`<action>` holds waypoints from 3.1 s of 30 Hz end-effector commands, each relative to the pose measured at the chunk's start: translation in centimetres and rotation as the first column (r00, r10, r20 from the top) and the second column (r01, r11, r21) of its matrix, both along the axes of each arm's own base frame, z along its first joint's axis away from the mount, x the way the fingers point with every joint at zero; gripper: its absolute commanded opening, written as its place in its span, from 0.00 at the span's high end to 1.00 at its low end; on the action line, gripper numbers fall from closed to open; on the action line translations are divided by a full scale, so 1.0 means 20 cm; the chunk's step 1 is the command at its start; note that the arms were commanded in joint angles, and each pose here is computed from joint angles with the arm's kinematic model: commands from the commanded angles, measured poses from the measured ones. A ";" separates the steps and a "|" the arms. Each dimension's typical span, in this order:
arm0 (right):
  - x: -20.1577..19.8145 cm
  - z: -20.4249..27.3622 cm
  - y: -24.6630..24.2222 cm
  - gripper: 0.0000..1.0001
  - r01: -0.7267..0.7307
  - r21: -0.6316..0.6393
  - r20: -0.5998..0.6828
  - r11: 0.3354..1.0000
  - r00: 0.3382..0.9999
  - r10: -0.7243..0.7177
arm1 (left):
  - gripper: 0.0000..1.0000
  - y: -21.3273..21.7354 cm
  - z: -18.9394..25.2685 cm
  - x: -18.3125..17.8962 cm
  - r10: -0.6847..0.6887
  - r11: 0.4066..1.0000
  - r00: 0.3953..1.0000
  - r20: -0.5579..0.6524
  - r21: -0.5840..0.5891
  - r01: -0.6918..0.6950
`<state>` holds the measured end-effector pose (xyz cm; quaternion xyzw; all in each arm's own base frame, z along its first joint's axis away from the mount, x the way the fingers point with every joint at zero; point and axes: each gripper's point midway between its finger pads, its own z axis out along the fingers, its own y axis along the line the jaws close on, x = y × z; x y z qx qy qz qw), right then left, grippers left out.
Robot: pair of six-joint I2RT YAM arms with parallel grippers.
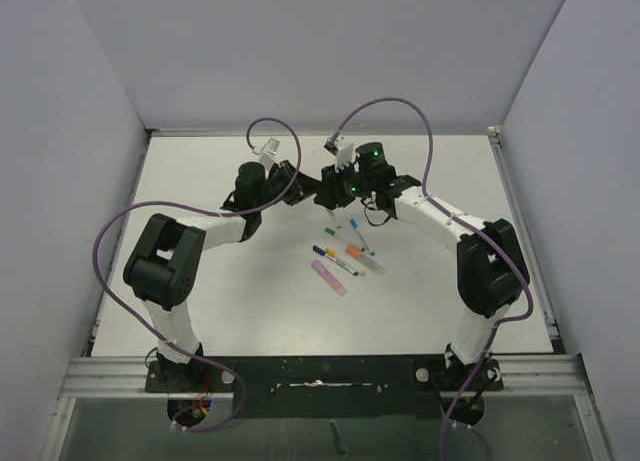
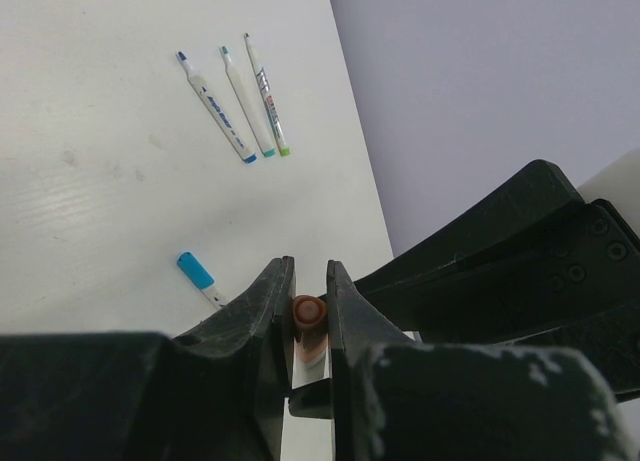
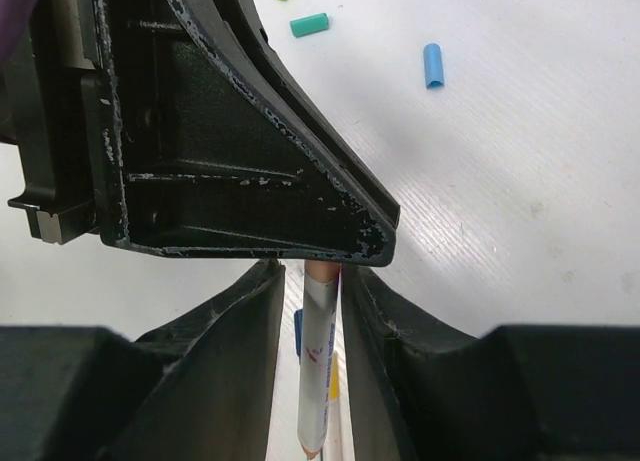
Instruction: Open the pen caps
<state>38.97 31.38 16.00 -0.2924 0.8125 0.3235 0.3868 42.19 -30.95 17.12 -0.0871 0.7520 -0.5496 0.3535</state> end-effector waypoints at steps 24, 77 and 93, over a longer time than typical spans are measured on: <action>-0.17 -0.09 -0.08 1.00 -0.044 -0.048 -0.031 0.998 0.999 0.043 | 1.00 0.63 0.56 0.38 0.396 0.916 0.897 0.195 -0.150 -0.372; 0.68 -0.44 -0.59 1.00 0.291 -0.387 0.121 0.875 0.957 -0.265 | 0.91 0.61 -0.62 0.37 0.292 0.913 0.926 -0.240 0.359 -0.195; 0.67 -0.55 -0.59 1.00 0.275 -0.413 0.080 0.868 0.961 -0.266 | 0.77 0.64 -0.67 0.37 0.303 0.911 0.915 -0.266 0.363 -0.196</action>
